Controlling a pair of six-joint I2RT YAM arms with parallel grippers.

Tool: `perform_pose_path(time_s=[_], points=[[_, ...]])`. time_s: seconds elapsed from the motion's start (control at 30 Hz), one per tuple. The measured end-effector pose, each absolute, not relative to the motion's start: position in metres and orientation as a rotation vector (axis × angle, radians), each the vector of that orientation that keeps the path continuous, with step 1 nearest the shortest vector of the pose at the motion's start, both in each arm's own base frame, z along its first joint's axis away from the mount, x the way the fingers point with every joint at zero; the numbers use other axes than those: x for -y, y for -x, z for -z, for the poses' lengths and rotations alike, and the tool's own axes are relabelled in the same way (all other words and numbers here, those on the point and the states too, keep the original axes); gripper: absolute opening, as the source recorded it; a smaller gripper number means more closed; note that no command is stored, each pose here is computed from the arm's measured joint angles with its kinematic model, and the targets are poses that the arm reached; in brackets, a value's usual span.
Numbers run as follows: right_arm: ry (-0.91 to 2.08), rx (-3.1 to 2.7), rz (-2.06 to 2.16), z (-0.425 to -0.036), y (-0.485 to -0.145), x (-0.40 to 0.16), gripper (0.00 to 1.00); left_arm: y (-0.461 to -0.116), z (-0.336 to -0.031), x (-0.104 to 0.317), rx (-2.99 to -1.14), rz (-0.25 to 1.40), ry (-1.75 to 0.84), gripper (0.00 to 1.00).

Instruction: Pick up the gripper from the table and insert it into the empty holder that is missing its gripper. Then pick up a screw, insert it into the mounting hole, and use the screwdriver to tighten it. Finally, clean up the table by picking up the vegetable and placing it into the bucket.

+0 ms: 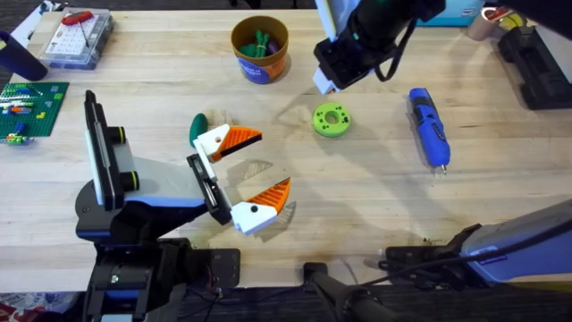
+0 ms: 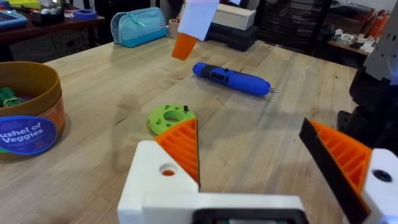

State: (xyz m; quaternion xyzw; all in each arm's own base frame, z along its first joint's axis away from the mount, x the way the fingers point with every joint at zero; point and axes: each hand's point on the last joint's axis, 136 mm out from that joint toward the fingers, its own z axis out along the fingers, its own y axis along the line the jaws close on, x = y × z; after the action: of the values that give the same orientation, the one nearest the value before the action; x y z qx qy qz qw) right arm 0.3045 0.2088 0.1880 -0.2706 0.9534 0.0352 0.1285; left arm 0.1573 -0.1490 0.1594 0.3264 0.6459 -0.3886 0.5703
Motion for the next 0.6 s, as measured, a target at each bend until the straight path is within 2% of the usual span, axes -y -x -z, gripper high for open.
perform_pose_path(time_s=[0.6], points=[[0.863,-2.807,-0.054,-0.185,-0.298,-0.192,0.003,-0.157,-0.160,0.149,-1.512,0.910,-0.768,0.985]])
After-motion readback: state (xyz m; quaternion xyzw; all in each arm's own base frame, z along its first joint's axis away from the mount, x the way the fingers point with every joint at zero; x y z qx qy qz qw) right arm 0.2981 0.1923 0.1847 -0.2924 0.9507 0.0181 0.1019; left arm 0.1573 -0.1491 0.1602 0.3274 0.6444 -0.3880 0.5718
